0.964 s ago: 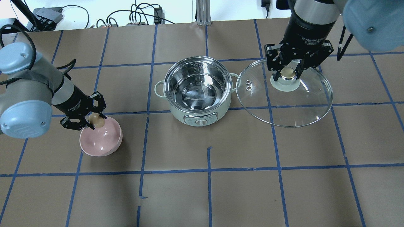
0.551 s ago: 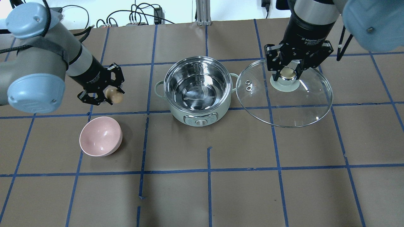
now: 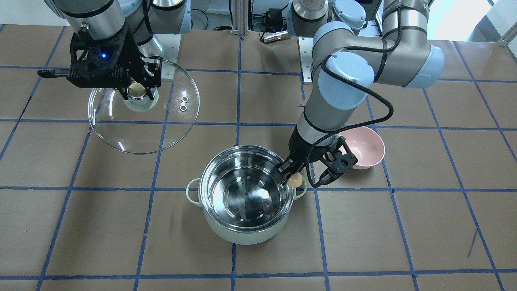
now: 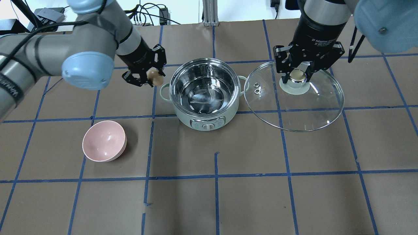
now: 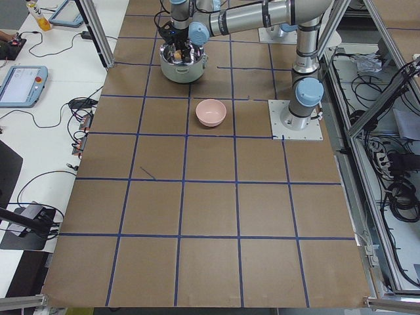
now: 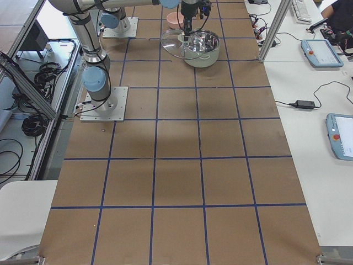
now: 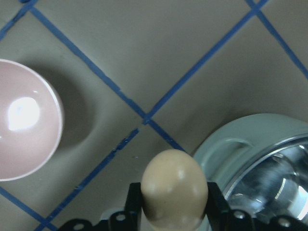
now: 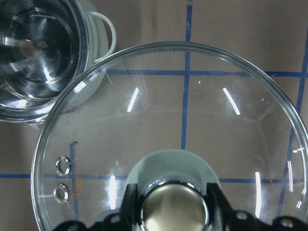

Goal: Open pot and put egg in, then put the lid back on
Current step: 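Lower the egg into the pot, open the left gripper and withdraw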

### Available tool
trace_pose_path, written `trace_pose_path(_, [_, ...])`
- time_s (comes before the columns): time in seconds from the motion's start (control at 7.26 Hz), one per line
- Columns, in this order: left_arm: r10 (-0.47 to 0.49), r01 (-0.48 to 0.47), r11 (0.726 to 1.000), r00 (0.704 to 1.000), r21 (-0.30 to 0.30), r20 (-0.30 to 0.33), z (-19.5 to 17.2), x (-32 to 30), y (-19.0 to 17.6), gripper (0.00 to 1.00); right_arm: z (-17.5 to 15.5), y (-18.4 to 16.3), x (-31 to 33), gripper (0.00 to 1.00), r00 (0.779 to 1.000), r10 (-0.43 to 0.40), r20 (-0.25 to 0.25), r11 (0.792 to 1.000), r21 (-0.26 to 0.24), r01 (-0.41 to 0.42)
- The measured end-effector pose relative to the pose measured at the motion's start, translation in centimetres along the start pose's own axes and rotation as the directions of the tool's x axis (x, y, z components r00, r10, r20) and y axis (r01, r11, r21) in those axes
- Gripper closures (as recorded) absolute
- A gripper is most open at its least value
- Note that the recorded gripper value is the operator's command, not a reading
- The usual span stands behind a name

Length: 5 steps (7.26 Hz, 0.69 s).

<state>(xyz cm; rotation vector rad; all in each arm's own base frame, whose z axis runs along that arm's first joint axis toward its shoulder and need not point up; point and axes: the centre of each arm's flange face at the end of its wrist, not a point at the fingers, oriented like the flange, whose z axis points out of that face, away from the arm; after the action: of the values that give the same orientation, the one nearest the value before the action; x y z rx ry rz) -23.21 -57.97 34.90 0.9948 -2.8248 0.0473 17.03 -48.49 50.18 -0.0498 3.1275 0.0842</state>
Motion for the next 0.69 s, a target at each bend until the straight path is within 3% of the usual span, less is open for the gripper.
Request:
trace_pose_path(0.14, [0.014,-0.014,1.0,1.0,-0.013,0.003,1.1,0.8,0.6,0.65,0.0,0.0,0.0,0.74,1.0,0.0,0.0,1.0,0.0,0.0])
trace_pose_path(0.41, [0.041,-0.041,0.998,0.999,-0.04,0.003,2.8,1.8,2.0,0.0,0.0,-0.1,0.1,0.74,1.0,0.002,-0.001,1.0,0.0,-0.002])
trace_pose_path(0.69, [0.106,-0.106,0.994,0.994,-0.025,-0.002,2.3,1.7,2.7,0.0,0.1,-0.1,0.3,0.74,1.0,0.003,-0.005,1.0,-0.001,-0.003])
